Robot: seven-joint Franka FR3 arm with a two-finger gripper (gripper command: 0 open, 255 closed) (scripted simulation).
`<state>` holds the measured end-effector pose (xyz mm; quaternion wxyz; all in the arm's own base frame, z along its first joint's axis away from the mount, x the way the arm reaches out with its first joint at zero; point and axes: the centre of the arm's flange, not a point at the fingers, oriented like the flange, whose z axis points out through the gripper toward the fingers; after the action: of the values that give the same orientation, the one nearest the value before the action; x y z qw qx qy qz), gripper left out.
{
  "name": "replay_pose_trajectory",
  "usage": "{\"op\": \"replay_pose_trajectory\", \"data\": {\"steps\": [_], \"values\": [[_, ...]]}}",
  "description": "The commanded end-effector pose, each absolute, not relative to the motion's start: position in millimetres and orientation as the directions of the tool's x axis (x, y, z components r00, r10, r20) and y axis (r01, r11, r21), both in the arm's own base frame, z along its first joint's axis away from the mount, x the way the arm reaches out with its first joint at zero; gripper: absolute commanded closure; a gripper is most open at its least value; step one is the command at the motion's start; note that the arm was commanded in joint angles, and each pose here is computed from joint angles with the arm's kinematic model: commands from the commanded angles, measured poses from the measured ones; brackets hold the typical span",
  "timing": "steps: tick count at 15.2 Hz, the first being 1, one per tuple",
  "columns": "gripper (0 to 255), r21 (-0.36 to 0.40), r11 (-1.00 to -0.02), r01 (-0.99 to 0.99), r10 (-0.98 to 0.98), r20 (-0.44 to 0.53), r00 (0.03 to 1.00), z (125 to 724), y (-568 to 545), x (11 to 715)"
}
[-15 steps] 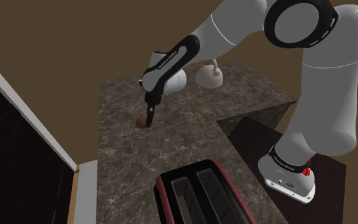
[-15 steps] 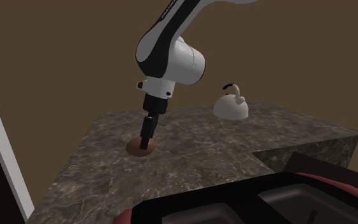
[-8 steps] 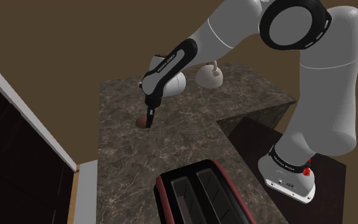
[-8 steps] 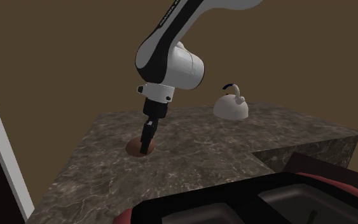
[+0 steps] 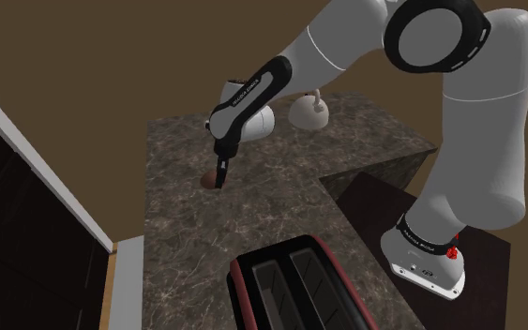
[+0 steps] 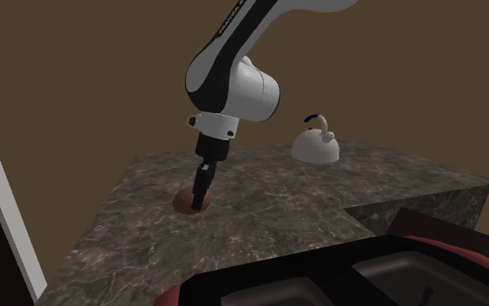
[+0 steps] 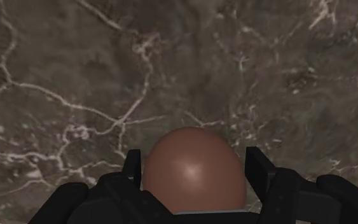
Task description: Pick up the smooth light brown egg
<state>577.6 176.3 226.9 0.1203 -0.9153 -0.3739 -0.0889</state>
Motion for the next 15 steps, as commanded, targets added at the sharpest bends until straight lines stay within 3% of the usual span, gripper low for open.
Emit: {"op": "replay_pose_trajectory", "data": {"steps": [1,15], "values": [[255,-0.154,-0.692,0.706,0.663,0.252,0.705,235,177,577],[255,-0.154,-0.692,0.706,0.663,0.252,0.705,304,177,577]]}}
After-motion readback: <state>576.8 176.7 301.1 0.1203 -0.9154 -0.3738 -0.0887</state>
